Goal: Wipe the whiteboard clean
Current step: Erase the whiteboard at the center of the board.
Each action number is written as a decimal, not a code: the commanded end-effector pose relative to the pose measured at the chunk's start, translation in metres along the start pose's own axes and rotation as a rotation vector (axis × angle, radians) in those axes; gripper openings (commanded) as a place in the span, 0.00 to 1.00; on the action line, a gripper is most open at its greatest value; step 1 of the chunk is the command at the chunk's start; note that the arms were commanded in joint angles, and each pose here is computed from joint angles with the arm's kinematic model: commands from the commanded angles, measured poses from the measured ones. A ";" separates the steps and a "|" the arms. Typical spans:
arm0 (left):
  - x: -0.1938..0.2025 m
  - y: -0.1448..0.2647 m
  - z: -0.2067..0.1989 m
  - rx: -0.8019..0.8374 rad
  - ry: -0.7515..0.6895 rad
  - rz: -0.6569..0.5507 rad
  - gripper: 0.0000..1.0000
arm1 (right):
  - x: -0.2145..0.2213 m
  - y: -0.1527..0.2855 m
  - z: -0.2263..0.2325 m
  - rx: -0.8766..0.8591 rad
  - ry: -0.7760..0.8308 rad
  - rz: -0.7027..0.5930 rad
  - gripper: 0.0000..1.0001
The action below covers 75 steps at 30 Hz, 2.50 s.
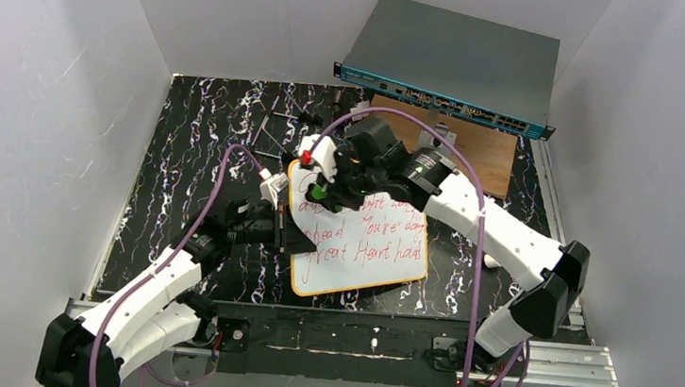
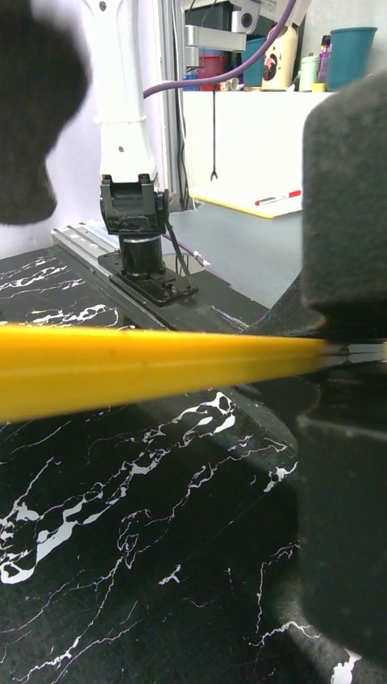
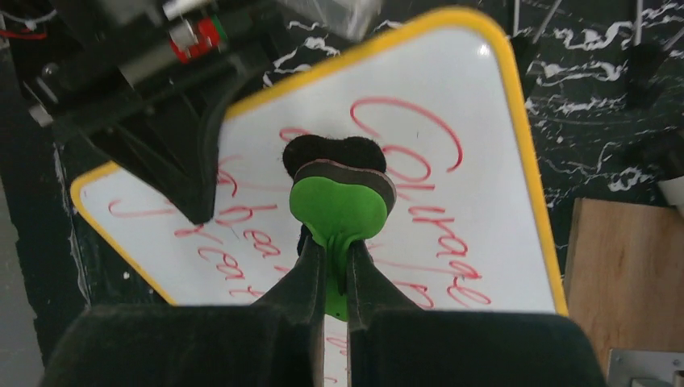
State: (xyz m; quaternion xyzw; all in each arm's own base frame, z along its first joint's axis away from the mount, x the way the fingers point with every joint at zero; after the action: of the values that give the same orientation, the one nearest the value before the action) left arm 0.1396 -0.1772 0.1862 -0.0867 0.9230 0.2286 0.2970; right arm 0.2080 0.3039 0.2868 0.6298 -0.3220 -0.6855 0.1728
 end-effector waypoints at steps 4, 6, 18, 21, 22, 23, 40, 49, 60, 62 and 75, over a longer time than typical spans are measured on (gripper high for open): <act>-0.011 -0.002 -0.010 0.076 -0.072 -0.058 0.00 | -0.041 -0.006 -0.009 0.184 0.019 -0.047 0.01; -0.011 -0.002 -0.010 0.078 -0.073 -0.059 0.00 | -0.040 -0.011 -0.013 0.252 0.032 -0.031 0.01; -0.011 -0.007 -0.007 0.079 -0.080 -0.030 0.00 | -0.022 -0.039 0.028 0.072 0.183 0.084 0.01; -0.014 -0.007 -0.010 0.089 -0.090 -0.021 0.00 | -0.021 -0.044 0.022 0.142 0.195 0.107 0.01; -0.013 -0.006 -0.010 0.093 -0.094 -0.019 0.00 | -0.022 -0.045 0.015 0.200 0.192 0.106 0.01; -0.013 -0.006 -0.011 0.095 -0.095 -0.018 0.00 | -0.024 -0.045 0.008 0.261 0.190 0.103 0.01; -0.012 -0.004 -0.013 0.113 -0.112 -0.014 0.00 | -0.007 -0.048 0.037 -0.030 0.245 0.179 0.01; -0.012 -0.003 -0.015 0.128 -0.118 -0.015 0.00 | -0.037 -0.045 -0.025 0.351 0.070 0.089 0.01; -0.013 -0.002 -0.017 0.135 -0.150 -0.005 0.00 | -0.010 -0.049 0.027 -0.070 0.195 0.187 0.01; -0.012 -0.001 -0.018 0.134 -0.164 0.005 0.00 | -0.013 -0.047 0.032 -0.098 0.191 0.172 0.01; -0.010 -0.001 -0.018 0.148 -0.187 0.032 0.00 | -0.031 -0.043 -0.033 0.367 0.033 0.095 0.01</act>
State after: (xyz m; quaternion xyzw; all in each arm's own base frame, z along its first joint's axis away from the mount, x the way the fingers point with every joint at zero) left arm 0.1387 -0.1803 0.1794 -0.0579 0.9333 0.2219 0.2763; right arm 0.2183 0.3482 0.2704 0.6336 -0.4253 -0.6190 0.1860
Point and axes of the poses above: each gripper's point midway between its finger pads, its own y axis back along the fingers, its own z axis along the line the jaws close on, x = y × z, the point moved 6 cm from there along y, back along the fingers, and after that the axes turned 7 degrees about -y, right-handed, at the moved point
